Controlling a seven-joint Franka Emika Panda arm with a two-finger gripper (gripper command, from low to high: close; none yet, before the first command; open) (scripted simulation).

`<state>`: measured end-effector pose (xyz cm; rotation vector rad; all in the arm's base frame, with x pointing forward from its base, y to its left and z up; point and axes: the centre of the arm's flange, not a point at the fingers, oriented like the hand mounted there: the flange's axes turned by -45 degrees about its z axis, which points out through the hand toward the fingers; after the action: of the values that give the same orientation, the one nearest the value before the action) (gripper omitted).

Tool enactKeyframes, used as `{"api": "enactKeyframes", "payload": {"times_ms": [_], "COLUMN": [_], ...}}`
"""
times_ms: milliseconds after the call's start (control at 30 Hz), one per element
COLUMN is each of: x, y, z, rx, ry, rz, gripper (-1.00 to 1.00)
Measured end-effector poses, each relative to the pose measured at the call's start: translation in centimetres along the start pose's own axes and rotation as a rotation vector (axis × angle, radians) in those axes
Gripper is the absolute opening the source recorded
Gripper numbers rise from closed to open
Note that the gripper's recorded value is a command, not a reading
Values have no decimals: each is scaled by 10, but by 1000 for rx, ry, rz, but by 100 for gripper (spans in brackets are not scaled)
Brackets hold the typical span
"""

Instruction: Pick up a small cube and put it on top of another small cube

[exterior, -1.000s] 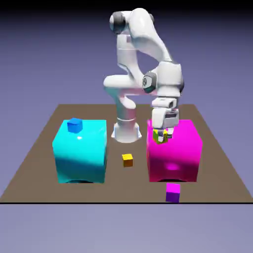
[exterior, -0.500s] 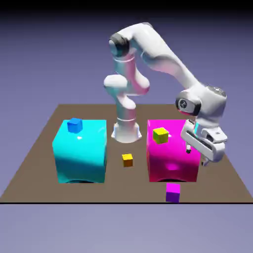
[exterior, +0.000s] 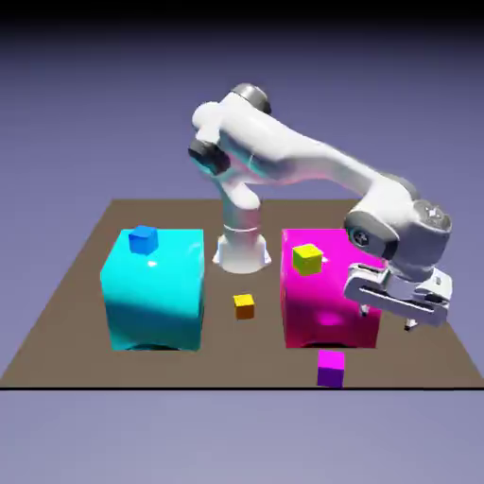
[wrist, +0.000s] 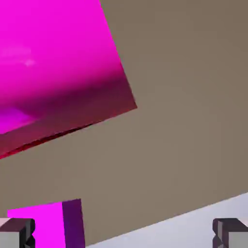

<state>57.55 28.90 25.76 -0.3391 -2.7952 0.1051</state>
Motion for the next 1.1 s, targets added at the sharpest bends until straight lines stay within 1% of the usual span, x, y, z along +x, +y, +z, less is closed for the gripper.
{"api": "enactKeyframes", "payload": {"times_ms": [167,233,300,333,400,500,667,900,1100], "x": [-61,-65,-63,-61,-62,-65,-54,-20,11], "y": [-81,-87,-83,-81,-81,-86,-71,-102,-133], "z": [65,70,120,138,138,65,0,-32,-61], "rx": [-76,-84,-83,-83,-82,-71,66,108,96], "ry": [177,189,189,189,189,168,-26,44,100], "rz": [-80,-86,-85,-86,-86,-94,-162,-88,7], "gripper": [0,0,0,-100,-100,-100,-100,-100,-100]}}
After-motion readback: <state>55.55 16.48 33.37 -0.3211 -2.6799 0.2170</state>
